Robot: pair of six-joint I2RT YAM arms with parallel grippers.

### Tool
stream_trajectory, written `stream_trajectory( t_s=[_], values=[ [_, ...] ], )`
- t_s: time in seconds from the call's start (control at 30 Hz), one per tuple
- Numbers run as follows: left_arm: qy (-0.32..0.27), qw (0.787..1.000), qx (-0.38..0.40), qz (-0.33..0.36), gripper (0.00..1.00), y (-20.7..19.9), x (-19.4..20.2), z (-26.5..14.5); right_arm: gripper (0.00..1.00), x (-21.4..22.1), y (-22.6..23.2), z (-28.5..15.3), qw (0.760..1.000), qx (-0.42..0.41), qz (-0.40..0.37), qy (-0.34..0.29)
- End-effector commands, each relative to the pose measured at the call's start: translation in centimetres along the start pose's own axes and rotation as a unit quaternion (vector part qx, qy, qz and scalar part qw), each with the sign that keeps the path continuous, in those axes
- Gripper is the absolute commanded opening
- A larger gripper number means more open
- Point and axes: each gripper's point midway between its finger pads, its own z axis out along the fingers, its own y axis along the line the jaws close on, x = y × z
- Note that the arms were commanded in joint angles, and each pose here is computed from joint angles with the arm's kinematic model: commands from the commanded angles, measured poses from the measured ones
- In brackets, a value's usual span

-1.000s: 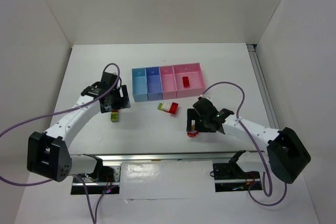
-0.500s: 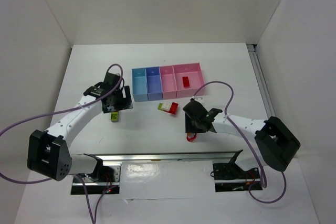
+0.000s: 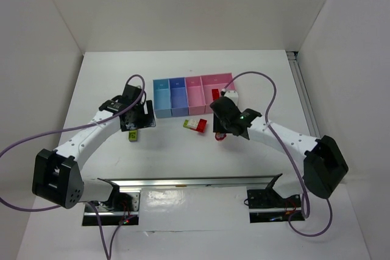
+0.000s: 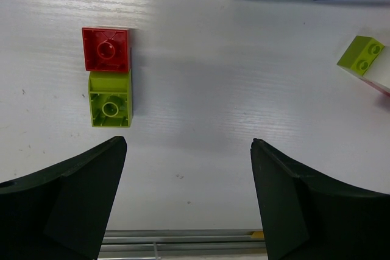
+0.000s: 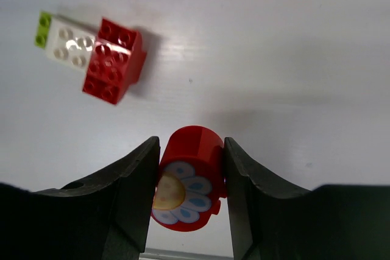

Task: Sort the legos into containers by color

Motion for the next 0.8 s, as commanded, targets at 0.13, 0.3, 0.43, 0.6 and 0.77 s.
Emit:
stream_trajectory(
  t_s=[0.13, 0.3, 0.43, 0.6, 0.77],
  values=[
    [-0.028, 1.0, 0.004, 0.0, 0.95, -0.3, -1.4, -1.1, 0.45, -13.5, -0.5, 1.9, 0.993, 0.03, 0.015, -0.115],
    [-0.029, 0.999, -0.018, -0.008, 0.94, 0.6, -1.1, -1.2, 0.45, -20.9, -0.8, 4.4, 0.987, 0.005, 0.04, -0.153],
    [-0.023, 0.999, -0.028, -0.006, 0.94, 1.2, -0.4, -1.1, 0.5, -23.6, -0.8, 7.8, 0.987, 0.009, 0.042, -0.153],
    [-0.029, 0.999, -0.021, -0.012, 0.94, 1.2, -0.7, -1.5, 0.79, -24.2, -0.5, 8.7, 0.989, 0.02, 0.034, -0.143],
    [-0.033, 0.999, -0.019, -0.012, 0.94, 1.2, -0.8, -1.8, 0.78, -19.0, 2.0, 3.2, 0.987, -0.018, 0.021, -0.158]
  ],
)
